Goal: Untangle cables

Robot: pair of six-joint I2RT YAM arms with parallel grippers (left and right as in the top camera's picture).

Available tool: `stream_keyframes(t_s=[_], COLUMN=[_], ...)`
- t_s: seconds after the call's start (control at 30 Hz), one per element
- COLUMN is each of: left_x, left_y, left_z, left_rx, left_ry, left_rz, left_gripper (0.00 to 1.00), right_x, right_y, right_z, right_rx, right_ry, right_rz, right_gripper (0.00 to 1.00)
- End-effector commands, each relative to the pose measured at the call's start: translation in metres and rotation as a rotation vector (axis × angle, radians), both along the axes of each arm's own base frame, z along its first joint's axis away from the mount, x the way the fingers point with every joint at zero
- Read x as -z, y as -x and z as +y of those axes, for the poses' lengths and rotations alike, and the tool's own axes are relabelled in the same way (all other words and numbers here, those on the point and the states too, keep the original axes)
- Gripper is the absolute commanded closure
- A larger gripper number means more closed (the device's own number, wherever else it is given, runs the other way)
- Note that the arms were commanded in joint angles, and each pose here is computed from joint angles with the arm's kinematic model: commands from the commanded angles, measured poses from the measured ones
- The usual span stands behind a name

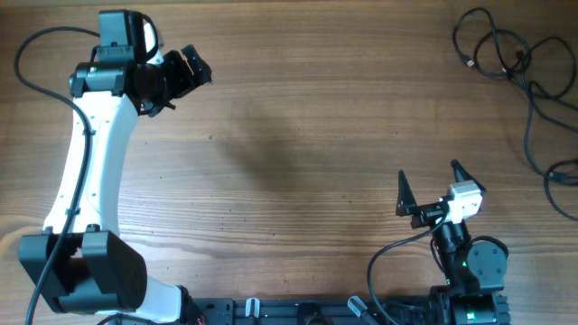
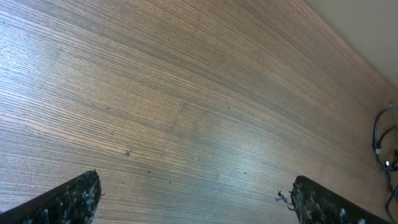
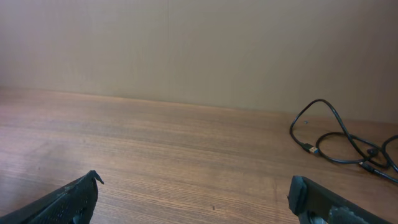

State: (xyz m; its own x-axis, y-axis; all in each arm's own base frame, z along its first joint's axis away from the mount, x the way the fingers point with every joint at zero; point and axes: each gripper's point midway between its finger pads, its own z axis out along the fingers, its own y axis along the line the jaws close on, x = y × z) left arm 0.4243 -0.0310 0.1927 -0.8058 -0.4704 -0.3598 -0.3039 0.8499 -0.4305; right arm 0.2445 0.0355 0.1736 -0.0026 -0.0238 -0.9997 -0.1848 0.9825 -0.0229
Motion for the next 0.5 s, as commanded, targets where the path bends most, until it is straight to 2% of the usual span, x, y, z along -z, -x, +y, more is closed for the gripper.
stream_keyframes(t_s=[0.0, 0.1, 0.17, 0.27, 0.47], left_x=[0.002, -0.005, -0.023, -0.061, -0.114], left_y=[-0.001, 0.003, 0.006, 0.017, 0.055], left_z=[0.001, 0.007, 0.008, 0.022, 0.022], left_rx=[-0.001, -0.009, -0.012, -0.061, 0.074], left_ry=[-0.006, -0.045, -0.051, -0.130, -0.259], left_rz=[0.007, -0.008, -0.056, -0.155, -0.359], left_gripper=[0.00, 0.00, 0.00, 0.00, 0.00], right_x=[-0.003, -0.003, -0.003, -0.003, -0.003], right_y=[0.001, 0.001, 0.001, 0.001, 0.001], right_z=[-0.001, -0.001, -0.001, -0.001, -0.001], right_rx=[0.006, 0.006, 0.006, 0.006, 0.006], right_ry=[-0.017, -0.017, -0.017, -0.017, -0.017], right_rz=[-0.012, -0.012, -0.012, -0.012, -0.012], right_gripper=[0.00, 0.00, 0.00, 0.00, 0.00])
